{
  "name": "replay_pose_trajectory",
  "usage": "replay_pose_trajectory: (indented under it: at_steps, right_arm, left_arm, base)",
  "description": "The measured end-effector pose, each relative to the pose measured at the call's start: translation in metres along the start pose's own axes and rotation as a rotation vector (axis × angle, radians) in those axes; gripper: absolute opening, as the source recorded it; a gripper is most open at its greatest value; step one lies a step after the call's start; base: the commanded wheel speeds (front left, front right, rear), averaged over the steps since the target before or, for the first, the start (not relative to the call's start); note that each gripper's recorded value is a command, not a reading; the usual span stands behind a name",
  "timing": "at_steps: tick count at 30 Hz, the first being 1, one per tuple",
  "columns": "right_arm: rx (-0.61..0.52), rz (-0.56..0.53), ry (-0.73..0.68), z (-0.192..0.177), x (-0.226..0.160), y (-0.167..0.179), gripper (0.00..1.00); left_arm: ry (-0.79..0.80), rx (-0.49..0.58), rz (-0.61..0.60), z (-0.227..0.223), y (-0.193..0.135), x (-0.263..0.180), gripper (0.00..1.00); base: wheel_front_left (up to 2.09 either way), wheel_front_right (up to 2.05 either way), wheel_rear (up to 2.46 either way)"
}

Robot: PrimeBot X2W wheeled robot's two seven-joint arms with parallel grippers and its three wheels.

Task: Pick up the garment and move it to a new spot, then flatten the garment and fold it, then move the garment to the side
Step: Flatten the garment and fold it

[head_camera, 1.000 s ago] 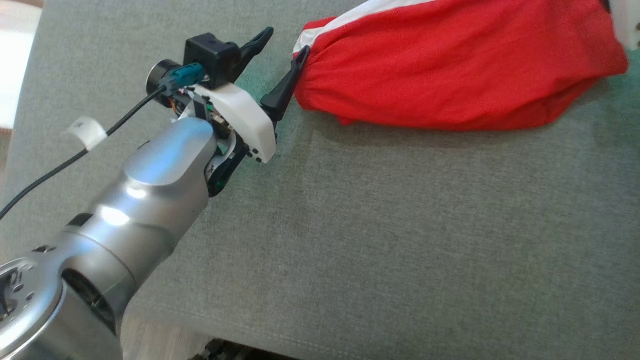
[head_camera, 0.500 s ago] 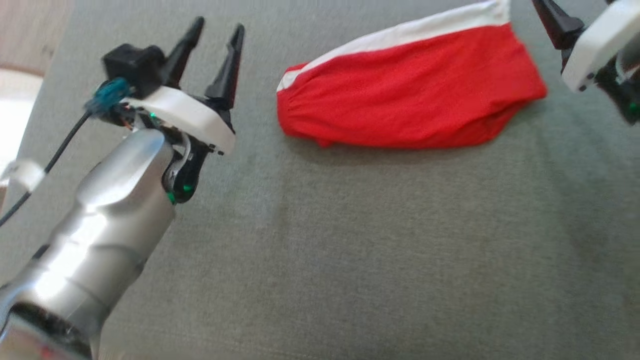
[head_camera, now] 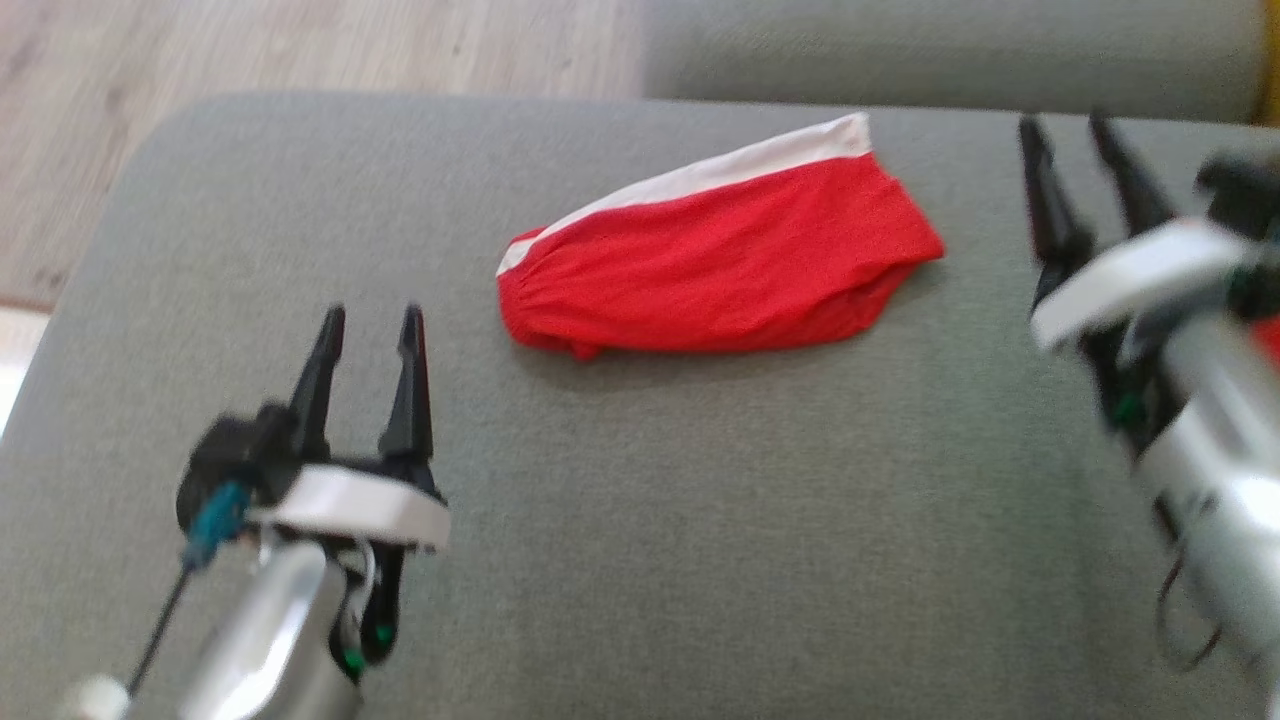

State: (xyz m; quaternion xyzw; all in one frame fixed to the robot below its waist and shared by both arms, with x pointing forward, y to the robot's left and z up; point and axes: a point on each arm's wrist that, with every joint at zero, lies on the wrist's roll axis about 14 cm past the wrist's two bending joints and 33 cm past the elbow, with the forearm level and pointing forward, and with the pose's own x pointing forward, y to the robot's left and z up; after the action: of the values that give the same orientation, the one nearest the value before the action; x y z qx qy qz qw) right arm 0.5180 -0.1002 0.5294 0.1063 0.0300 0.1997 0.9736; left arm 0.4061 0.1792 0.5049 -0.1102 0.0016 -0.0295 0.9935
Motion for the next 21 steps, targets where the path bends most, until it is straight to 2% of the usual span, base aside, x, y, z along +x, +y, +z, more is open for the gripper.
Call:
replay_pose_trajectory:
  at_steps: [6,9,16,21]
  right_arm:
    - [0.087,-0.093,0.028,-0.05,-0.059,0.006,1.0]
    - [0.104,-0.13,0.035,-0.064,-0.077,0.007,1.0]
    - [0.096,-0.136,0.034,-0.07,-0.077,0.014,1.0]
    - [0.129,-0.148,0.116,-0.083,-0.062,0.01,1.0]
  left_arm:
    - [-0.066,-0.039,0.003,0.008,-0.009,-0.021,1.0]
    - [-0.075,-0.055,-0.002,0.006,-0.012,-0.029,1.0]
    - [-0.053,-0.052,-0.001,-0.005,-0.007,-0.035,1.0]
    - [-0.018,-0.044,-0.002,-0.017,-0.004,-0.033,1.0]
  base:
    - [0.0,0.0,0.0]
    - [0.0,0.0,0.0]
    - [0.0,0.0,0.0]
    - [0.0,0.0,0.0]
